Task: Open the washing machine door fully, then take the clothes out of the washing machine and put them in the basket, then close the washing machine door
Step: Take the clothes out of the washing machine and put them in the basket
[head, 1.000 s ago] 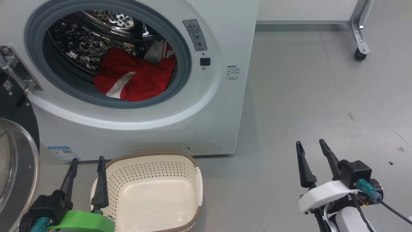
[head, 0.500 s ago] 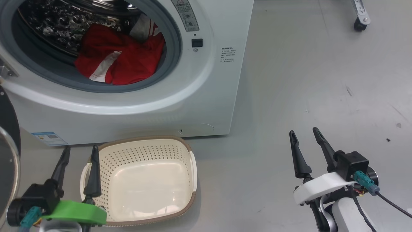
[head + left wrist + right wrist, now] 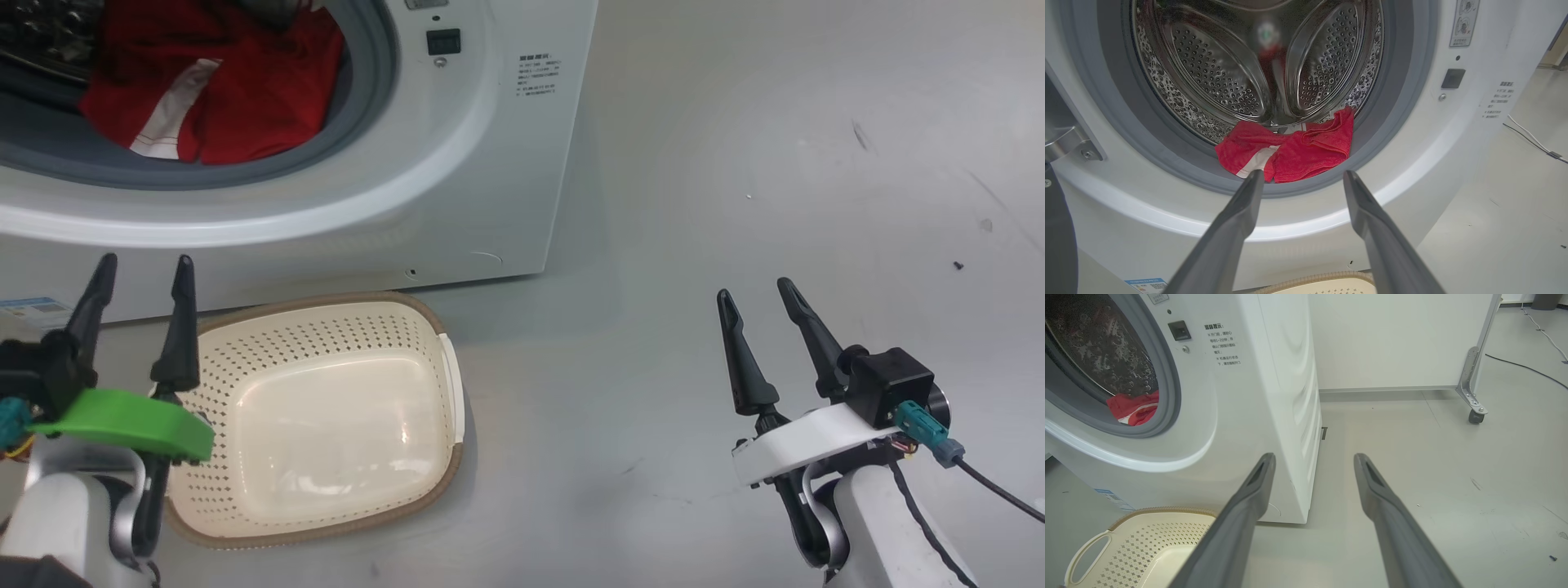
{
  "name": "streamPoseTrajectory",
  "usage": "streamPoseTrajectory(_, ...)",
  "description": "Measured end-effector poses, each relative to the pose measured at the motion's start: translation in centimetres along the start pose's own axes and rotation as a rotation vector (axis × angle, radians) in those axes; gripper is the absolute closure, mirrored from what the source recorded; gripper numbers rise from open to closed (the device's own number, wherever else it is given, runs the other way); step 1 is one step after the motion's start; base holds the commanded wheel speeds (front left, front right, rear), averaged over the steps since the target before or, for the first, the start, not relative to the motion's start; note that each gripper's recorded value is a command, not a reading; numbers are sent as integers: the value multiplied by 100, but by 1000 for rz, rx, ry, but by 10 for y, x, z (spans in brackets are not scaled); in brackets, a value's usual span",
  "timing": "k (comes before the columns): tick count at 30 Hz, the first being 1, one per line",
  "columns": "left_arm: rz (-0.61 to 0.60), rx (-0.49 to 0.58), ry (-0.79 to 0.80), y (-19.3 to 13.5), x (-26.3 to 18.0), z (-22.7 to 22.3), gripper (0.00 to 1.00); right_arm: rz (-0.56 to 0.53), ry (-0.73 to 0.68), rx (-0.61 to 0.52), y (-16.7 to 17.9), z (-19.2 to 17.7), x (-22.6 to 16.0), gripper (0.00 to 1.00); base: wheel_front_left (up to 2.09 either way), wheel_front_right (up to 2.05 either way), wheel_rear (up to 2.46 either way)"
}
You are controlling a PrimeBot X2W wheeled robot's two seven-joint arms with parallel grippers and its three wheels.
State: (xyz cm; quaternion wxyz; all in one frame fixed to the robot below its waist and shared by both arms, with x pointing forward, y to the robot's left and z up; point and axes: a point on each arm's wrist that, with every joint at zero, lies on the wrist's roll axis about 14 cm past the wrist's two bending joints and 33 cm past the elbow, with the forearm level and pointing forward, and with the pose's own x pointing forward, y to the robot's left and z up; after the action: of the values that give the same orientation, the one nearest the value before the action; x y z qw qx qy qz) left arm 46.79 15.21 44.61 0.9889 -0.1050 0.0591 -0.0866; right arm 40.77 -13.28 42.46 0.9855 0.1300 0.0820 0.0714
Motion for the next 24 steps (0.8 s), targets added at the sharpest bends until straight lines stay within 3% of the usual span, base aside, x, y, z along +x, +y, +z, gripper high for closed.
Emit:
streamPoseTrajectory(17,52,44,157,30,111,-27,0,-96,45,-20,-40,-17,15,0,0,0,0)
streamPoseTrajectory(24,50,80,249,34,138,-53,0,-127,66,-28,-52,-24,17,0,0,0,0)
